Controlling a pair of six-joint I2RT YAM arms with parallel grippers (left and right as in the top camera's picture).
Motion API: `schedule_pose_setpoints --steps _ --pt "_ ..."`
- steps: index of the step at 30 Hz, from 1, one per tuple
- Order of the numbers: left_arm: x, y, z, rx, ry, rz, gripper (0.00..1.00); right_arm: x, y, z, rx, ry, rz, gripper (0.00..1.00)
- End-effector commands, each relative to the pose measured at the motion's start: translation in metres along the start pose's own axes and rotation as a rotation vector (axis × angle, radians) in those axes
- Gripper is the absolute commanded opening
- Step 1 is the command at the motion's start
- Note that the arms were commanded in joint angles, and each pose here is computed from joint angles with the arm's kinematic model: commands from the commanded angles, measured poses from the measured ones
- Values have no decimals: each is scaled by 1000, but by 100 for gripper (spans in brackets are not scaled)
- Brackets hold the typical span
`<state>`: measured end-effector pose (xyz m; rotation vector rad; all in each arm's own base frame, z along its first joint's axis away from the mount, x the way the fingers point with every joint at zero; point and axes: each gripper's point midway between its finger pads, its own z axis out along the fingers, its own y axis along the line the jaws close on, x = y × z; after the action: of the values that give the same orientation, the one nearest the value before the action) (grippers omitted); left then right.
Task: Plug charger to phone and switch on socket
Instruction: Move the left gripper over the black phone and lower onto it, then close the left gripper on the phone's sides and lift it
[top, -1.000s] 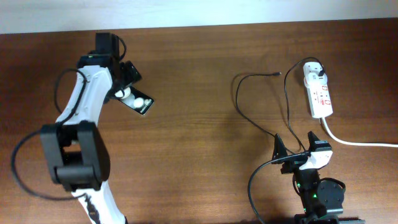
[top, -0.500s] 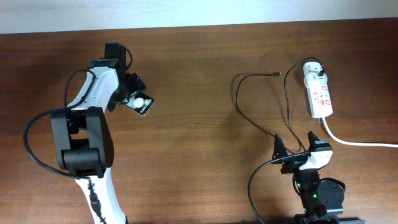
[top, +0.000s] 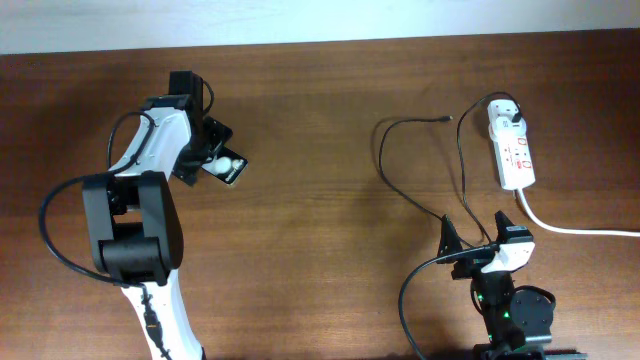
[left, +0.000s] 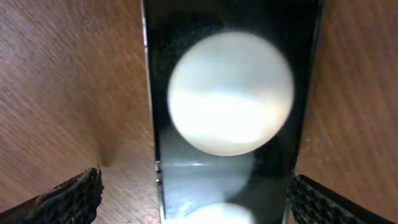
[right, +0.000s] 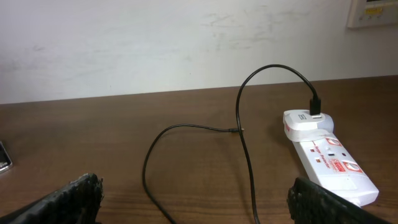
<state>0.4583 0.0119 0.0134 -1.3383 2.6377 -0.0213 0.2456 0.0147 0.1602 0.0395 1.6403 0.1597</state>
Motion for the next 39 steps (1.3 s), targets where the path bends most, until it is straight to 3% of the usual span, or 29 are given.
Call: schedule_pose_setpoints --steps 1,9,13,18,22,27,39 --pt "-3 -11 2 43 5 -50 99 2 -3 0 12 1 2 99" --pt "0 -13 26 35 18 -47 100 2 -3 0 12 1 2 99" --pt "19 -7 61 -13 75 -23 89 2 -3 0 11 1 2 99" --pt "27 -7 62 -26 85 65 80 2 -3 0 12 1 2 99" --pt "30 -8 62 -33 80 112 82 2 -3 0 11 1 2 99" --pt "36 -12 61 -32 82 158 100 2 -3 0 11 1 2 99" --pt "40 -6 64 -73 65 225 99 2 -3 0 12 1 2 99"
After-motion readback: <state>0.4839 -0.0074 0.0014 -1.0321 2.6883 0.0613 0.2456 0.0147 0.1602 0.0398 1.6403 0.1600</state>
